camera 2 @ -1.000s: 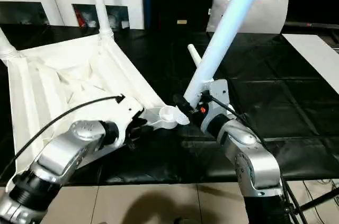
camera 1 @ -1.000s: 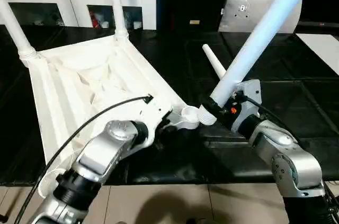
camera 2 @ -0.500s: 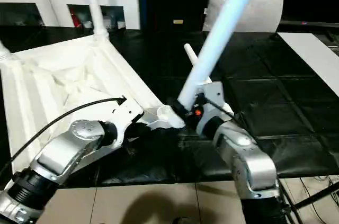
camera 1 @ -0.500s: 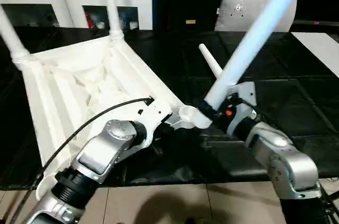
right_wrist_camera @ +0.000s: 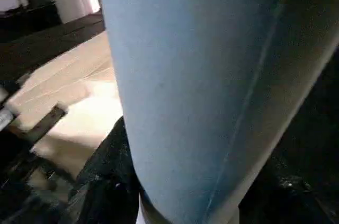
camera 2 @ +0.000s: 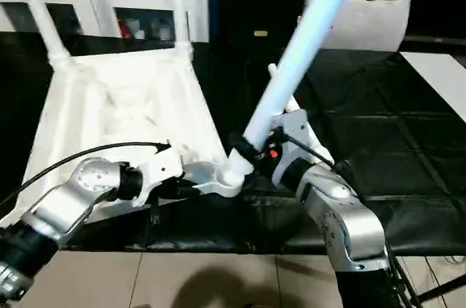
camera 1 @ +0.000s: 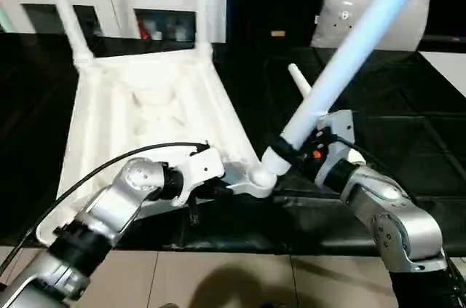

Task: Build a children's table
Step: Insert table leg to table base

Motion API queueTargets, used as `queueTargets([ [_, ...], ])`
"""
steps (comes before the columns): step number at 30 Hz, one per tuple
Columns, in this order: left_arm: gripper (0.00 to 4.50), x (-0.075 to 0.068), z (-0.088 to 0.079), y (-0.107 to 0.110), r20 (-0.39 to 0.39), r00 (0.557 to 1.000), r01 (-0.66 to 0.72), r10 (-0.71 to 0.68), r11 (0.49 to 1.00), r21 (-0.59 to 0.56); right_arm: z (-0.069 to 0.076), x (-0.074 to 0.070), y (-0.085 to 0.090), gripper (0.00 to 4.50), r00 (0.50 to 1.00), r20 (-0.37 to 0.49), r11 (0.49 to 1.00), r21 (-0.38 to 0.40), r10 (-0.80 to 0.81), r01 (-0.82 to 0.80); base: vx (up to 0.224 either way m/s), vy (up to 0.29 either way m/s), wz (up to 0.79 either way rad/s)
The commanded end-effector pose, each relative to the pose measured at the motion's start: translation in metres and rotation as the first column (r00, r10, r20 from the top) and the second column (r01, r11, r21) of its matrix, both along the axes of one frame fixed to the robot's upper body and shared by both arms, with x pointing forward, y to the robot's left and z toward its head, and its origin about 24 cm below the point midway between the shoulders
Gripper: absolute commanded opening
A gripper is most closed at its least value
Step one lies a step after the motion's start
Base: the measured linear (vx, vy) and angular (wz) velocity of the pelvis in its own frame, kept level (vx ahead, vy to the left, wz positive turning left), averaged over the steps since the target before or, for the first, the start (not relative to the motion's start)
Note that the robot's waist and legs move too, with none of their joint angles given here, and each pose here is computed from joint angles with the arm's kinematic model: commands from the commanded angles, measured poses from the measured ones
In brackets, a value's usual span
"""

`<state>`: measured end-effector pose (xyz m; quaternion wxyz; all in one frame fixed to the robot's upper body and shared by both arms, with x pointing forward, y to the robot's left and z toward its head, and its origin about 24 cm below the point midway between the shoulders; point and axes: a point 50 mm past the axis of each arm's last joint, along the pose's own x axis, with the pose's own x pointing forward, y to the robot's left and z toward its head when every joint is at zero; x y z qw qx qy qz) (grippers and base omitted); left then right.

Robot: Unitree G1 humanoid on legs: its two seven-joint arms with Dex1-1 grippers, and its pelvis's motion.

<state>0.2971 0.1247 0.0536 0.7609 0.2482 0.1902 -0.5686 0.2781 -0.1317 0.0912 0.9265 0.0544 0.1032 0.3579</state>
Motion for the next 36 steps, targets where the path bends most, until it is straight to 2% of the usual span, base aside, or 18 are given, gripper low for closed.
queueTargets([
  [1, 0.00, 0.005, -0.002, 0.000, 0.016, 0.999, -0.029, 0.029, 1.000, -0.005, 0.007, -0.001, 0.003, 1.90, 0.999, 0.014, 0.999, -0.011, 0.033, -0.033, 0.000, 0.000, 0.00],
  [3, 0.00, 0.008, -0.004, 0.000, -0.066, 0.993, -0.101, 0.095, 0.991, -0.089, 0.004, -0.003, 0.008, 1.90, 0.997, -0.011, 0.996, -0.034, 0.076, -0.077, 0.000, 0.000, 0.00],
  [6, 0.00, 0.004, -0.010, 0.001, -0.184, 0.979, -0.109, 0.085, 0.986, -0.126, 0.002, -0.001, 0.014, 1.90, 0.993, -0.013, 0.991, -0.062, 0.118, -0.119, 0.000, 0.000, 0.00],
  [9, 0.00, 0.002, -0.012, 0.003, -0.200, 0.977, -0.098, 0.074, 0.989, -0.113, 0.002, 0.002, 0.016, 1.90, 0.994, -0.010, 0.992, -0.063, 0.113, -0.113, 0.000, 0.000, 0.00],
  [12, 0.00, 0.002, -0.012, 0.004, -0.165, 0.986, -0.046, 0.030, 0.994, -0.098, 0.003, 0.010, 0.019, 1.90, 0.992, -0.019, 0.988, -0.080, 0.128, -0.129, 0.000, 0.000, 0.00],
  [20, 0.00, 0.001, -0.008, -0.001, -0.127, 0.988, 0.073, -0.083, 0.994, -0.084, -0.003, 0.015, 0.022, 1.90, 0.975, -0.087, 0.968, -0.128, 0.206, -0.216, 0.000, 0.000, 0.00],
  [27, 0.00, 0.000, -0.002, -0.002, -0.111, 0.982, 0.142, -0.150, 0.987, -0.076, -0.008, 0.018, 0.018, 1.90, 0.970, -0.121, 0.961, -0.158, 0.209, -0.226, 0.032, -0.041, 0.08],
  [36, 0.00, 0.006, 0.000, 0.002, -0.079, 0.986, 0.144, -0.147, 0.989, -0.032, -0.010, 0.019, 0.022, 1.90, 0.958, -0.157, 0.957, -0.127, 0.240, -0.261, 0.033, 0.003, -0.03],
])
